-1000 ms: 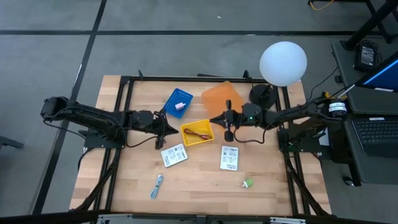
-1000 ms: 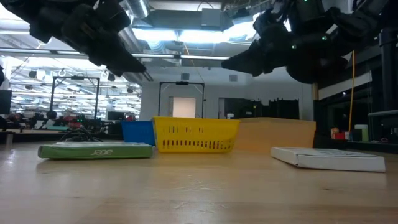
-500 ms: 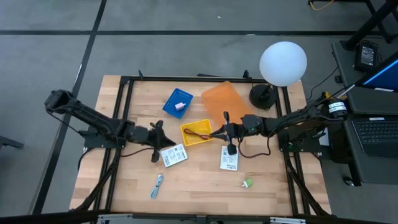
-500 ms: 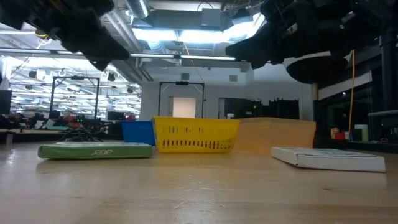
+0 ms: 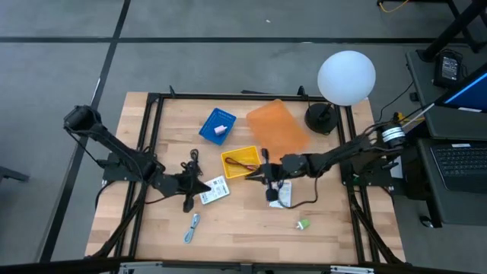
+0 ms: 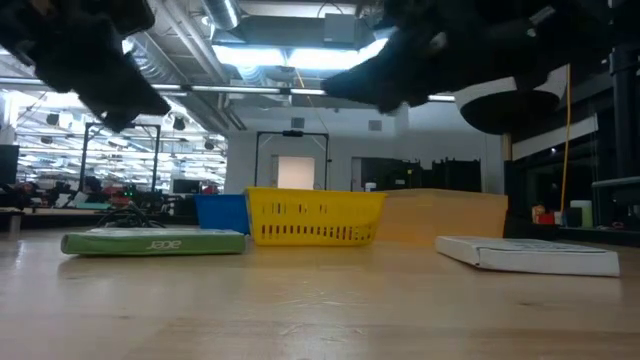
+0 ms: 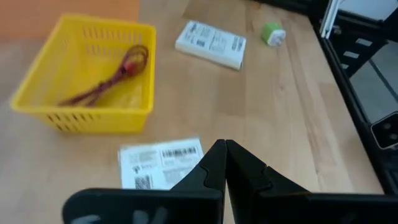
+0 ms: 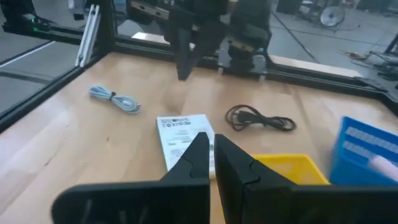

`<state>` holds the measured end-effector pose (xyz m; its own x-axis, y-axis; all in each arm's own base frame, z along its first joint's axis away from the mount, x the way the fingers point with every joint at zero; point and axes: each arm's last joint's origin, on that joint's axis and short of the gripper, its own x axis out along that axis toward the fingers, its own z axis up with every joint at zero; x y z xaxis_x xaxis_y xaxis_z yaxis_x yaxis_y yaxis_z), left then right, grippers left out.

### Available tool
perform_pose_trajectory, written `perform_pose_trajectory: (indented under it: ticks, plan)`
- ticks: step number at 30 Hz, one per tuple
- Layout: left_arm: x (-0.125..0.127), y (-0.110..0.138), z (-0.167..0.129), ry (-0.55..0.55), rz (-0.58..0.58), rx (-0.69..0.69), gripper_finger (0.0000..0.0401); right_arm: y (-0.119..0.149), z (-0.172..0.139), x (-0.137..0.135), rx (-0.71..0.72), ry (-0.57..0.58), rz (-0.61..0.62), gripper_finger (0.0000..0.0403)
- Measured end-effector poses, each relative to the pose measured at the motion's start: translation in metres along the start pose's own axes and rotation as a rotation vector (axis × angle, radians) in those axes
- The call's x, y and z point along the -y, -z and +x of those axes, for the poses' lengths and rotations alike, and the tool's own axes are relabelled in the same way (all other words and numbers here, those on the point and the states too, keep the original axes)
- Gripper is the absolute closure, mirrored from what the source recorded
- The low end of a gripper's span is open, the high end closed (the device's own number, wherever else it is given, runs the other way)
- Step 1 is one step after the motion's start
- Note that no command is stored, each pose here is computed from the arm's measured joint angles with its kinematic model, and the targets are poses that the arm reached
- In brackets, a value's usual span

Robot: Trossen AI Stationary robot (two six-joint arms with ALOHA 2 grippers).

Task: Pick and place items into bin
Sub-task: Put the white card reader box into the orange bin

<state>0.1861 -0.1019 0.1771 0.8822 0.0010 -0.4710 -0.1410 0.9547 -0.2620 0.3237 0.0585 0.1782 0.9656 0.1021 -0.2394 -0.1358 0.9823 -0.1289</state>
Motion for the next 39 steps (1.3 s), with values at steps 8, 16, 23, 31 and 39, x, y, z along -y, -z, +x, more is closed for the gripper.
perform_pose_trajectory:
  ticks: [8, 16, 23, 31, 39]
  plan:
    - [0.006, 0.010, -0.002, 0.036, -0.045, -0.087, 0.0399, -0.004, 0.047, -0.013, -0.142, -0.046, -0.090, 0.0395]
    - [0.010, 0.000, -0.012, -0.124, -0.022, -0.277, 0.0400, -0.022, 0.066, -0.015, -0.207, -0.050, -0.015, 0.0395]
    - [0.008, 0.001, -0.014, -0.168, 0.013, -0.324, 0.0399, -0.023, 0.066, -0.020, -0.235, -0.057, 0.050, 0.0395]
    - [0.003, 0.017, -0.004, -0.266, 0.092, -0.410, 0.0399, -0.022, 0.065, -0.025, -0.258, -0.042, 0.230, 0.0395]
    - [0.001, 0.030, 0.007, -0.326, 0.144, -0.467, 0.0398, -0.021, 0.063, -0.033, -0.266, 0.022, 0.236, 0.0395]
